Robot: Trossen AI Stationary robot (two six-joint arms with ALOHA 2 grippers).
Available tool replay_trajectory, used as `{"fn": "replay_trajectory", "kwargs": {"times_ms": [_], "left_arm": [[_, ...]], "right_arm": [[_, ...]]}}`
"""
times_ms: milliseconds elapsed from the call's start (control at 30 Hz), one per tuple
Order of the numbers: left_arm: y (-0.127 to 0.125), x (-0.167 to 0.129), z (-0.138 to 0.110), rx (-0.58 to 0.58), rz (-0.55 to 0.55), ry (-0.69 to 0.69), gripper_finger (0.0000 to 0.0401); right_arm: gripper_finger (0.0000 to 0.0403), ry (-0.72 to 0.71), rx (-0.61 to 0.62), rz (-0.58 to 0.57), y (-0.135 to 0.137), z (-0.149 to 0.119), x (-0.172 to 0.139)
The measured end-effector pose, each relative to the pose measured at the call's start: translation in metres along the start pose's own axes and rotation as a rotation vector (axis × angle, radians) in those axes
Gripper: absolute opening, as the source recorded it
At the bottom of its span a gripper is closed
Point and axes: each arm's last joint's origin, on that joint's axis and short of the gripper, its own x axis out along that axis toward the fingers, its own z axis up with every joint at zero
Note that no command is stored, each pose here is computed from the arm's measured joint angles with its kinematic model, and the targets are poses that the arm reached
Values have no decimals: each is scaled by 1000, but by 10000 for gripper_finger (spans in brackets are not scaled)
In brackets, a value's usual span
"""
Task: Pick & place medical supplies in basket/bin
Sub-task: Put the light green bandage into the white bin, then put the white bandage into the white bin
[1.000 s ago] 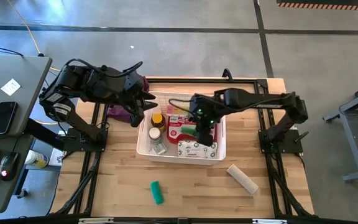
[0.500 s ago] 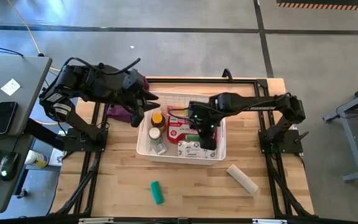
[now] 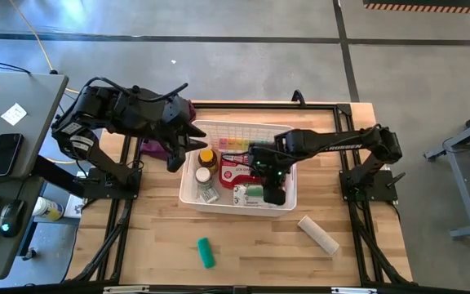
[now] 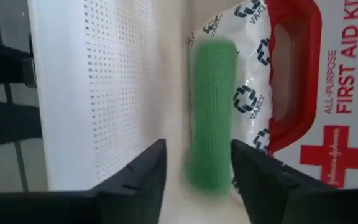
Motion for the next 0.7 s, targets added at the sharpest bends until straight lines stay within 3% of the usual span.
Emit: {"fn": "replay_trajectory", "kwargs": {"times_ms": [167,333,500,700], "left_arm": [[0,1,-1,4,4,12,172],[1,1,-3,-4,8,35,172],[1,1,-4,-52,-4,51,172],[-1,1,-2,-141,-13,29,172]], "right_arm": [[222,-12,82,7,4,-5,-10],[249,-60,218,1,11,-21,-48],[251,-218,333,-40,36,-55,-89],[252,-172,416,-94,63,-106,-93]]}}
